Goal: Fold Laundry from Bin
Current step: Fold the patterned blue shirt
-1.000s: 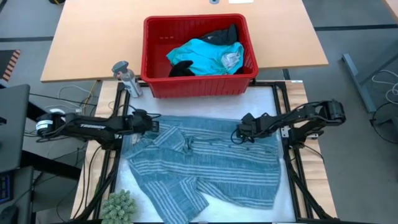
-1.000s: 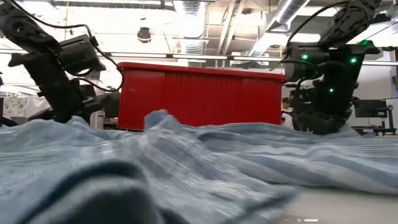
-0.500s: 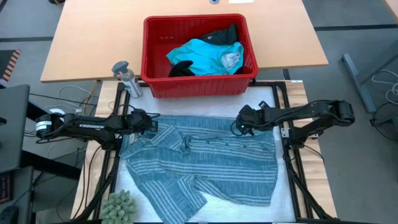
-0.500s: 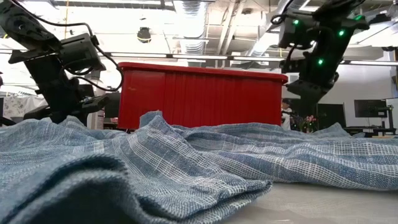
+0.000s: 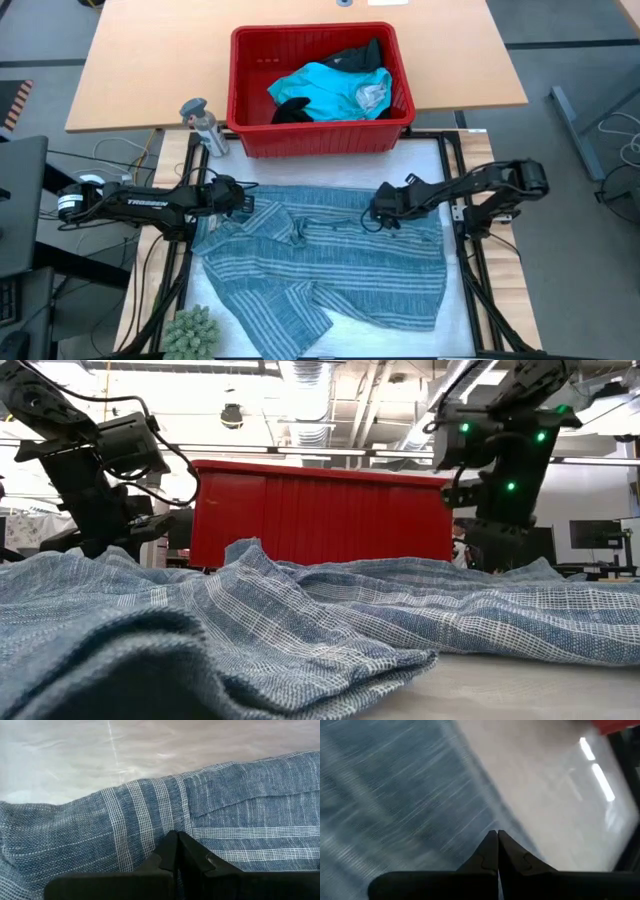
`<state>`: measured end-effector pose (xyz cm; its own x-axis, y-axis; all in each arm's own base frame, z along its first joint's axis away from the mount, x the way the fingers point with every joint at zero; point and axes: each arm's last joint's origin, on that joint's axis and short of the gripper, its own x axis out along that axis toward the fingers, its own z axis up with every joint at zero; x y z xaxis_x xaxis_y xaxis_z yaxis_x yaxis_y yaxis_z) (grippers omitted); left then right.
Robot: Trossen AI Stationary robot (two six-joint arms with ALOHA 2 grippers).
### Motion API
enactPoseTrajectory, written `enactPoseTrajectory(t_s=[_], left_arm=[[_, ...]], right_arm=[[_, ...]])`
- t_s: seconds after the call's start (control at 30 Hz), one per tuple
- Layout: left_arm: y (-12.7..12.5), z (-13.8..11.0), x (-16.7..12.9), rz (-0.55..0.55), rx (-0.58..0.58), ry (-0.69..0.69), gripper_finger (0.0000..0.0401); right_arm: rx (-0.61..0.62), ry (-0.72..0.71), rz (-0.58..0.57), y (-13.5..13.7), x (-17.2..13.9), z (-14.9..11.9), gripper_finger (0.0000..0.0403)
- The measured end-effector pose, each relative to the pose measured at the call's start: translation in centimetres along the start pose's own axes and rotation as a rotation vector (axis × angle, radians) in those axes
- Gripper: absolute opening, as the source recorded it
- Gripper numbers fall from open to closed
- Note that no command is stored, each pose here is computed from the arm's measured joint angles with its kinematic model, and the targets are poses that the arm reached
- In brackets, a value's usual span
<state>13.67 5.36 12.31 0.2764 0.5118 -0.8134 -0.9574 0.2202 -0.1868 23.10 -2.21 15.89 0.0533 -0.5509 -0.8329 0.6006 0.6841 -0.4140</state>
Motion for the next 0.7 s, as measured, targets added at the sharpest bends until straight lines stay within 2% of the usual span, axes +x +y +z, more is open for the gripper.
enactPoseTrajectory(t_s=[0.33, 0.43, 0.53, 0.63, 0.7], left_arm=[[0.0, 0.0, 0.0, -0.001, 0.018, -0.005, 0.0000], [-0.1, 0.1, 0.0, -0.008, 0.016, -0.008, 0.0000], [-0.1, 0.1, 0.0, -0.008, 0.016, -0.009, 0.0000], [-0.1, 0.1, 0.0, -0.006, 0.024, -0.012, 0.0000], [-0.1, 0.1, 0.0, -0.005, 0.043, -0.013, 0.0000]], right_arm=[[-0.109, -0.046, 0.225, 1.4, -5.0, -1.6, 0.0024], [-0.113, -0.189, 0.137, 1.4, -5.9, -1.6, 0.0022], [-0.055, -0.228, 0.104, 0.8, -5.2, -0.3, 0.0019], [-0.033, -0.247, 0.166, 1.1, -3.4, 1.3, 0.0018], [-0.061, -0.250, 0.187, 1.5, -2.1, 2.1, 0.0019]])
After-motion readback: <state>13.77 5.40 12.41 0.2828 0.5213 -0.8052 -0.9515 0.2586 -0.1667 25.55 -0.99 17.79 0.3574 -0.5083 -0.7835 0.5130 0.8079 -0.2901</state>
